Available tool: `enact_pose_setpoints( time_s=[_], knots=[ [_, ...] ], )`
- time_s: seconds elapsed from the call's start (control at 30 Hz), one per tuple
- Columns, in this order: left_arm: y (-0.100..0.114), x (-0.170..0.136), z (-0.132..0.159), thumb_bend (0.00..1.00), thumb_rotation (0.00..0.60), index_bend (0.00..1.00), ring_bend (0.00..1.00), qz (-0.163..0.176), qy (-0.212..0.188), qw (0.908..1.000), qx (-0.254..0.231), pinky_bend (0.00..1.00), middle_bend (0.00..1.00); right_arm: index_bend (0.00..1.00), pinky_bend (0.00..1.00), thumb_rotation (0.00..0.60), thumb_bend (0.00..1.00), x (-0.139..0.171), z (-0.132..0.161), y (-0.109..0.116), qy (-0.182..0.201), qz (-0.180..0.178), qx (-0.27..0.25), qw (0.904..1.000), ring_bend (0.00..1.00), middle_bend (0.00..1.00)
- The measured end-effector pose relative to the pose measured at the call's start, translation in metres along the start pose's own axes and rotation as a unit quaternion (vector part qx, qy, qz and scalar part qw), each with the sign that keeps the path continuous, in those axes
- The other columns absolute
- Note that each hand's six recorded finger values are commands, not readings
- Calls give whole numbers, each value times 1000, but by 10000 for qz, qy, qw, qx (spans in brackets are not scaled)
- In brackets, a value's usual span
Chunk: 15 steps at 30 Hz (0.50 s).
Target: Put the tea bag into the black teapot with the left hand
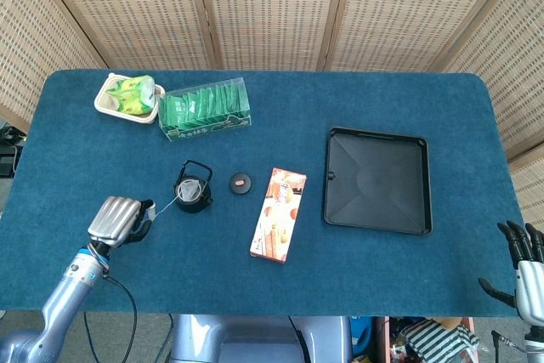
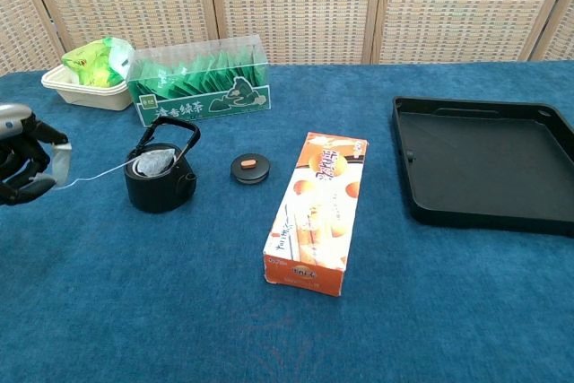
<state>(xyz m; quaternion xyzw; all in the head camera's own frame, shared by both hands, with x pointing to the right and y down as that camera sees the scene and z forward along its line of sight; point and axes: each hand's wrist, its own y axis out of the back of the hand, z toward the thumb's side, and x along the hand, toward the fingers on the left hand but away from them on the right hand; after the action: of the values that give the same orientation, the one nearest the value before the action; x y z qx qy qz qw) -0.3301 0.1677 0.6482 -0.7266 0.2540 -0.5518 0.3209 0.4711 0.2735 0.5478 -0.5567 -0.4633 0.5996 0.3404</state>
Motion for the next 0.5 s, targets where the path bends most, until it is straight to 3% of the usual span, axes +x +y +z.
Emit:
enact_pose_setpoints(
  time_s=[0.27,0.5],
  knots=[
    [-3,-3,4,533,600,490,729,-307,16,9994,184,694,763,157,123,600,18,0,0,0,-4,-19,-3,10000,11,197],
    [-7,-6,5,534,600,202,725,-689,10,9971,313,694,758,157,123,600,19,-1,-1,0,-3,-16,-13,10000,11,197]
  ],
)
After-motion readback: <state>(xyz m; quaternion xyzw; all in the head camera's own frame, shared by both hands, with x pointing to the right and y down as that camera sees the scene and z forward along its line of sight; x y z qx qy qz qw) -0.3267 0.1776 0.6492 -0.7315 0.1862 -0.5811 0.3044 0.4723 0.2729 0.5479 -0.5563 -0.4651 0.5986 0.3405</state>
